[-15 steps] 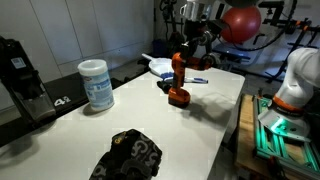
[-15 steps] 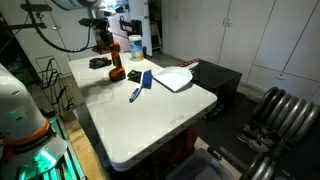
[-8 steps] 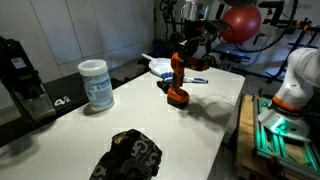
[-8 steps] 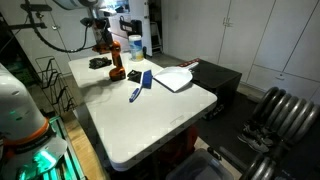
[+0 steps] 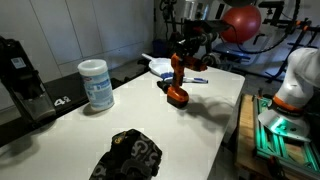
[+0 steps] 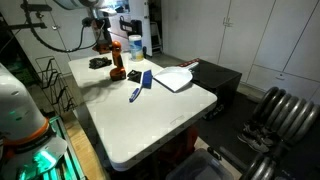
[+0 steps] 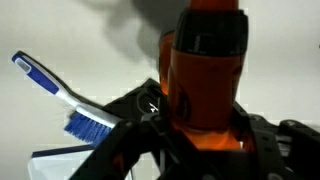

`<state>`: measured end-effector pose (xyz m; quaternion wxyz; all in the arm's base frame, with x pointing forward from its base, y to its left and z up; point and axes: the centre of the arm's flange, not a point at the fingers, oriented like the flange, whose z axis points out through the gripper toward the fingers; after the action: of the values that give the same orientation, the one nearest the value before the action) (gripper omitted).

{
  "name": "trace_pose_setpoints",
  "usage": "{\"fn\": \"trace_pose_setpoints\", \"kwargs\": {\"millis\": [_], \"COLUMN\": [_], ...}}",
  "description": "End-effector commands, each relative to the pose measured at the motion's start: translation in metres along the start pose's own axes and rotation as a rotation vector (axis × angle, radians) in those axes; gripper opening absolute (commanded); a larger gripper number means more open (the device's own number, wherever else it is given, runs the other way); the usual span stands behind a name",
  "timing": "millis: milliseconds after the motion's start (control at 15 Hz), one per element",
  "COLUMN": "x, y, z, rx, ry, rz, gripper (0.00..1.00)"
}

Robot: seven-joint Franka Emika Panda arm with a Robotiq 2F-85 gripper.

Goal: Rotate the hand drilling machine clockwise and press the trigger switch

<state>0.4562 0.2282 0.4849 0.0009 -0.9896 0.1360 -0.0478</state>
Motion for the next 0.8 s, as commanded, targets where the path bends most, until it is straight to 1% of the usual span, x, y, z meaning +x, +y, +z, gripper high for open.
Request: {"fn": "trace_pose_setpoints", "kwargs": {"millis": [0, 133, 467, 733], "x": [0.003, 0.005, 0.012, 0.018], "y": [-0.007, -0.008, -0.016, -0.024], "z": [-0.008, -0.009, -0.008, -0.005], "rx": [0.012, 0.012, 0.015, 0.01], "ry": [0.005, 0.009, -0.02, -0.015], "rz": [0.2, 0.308, 0.572, 0.786], "gripper": [0.33, 0.33, 0.33, 0.33]}}
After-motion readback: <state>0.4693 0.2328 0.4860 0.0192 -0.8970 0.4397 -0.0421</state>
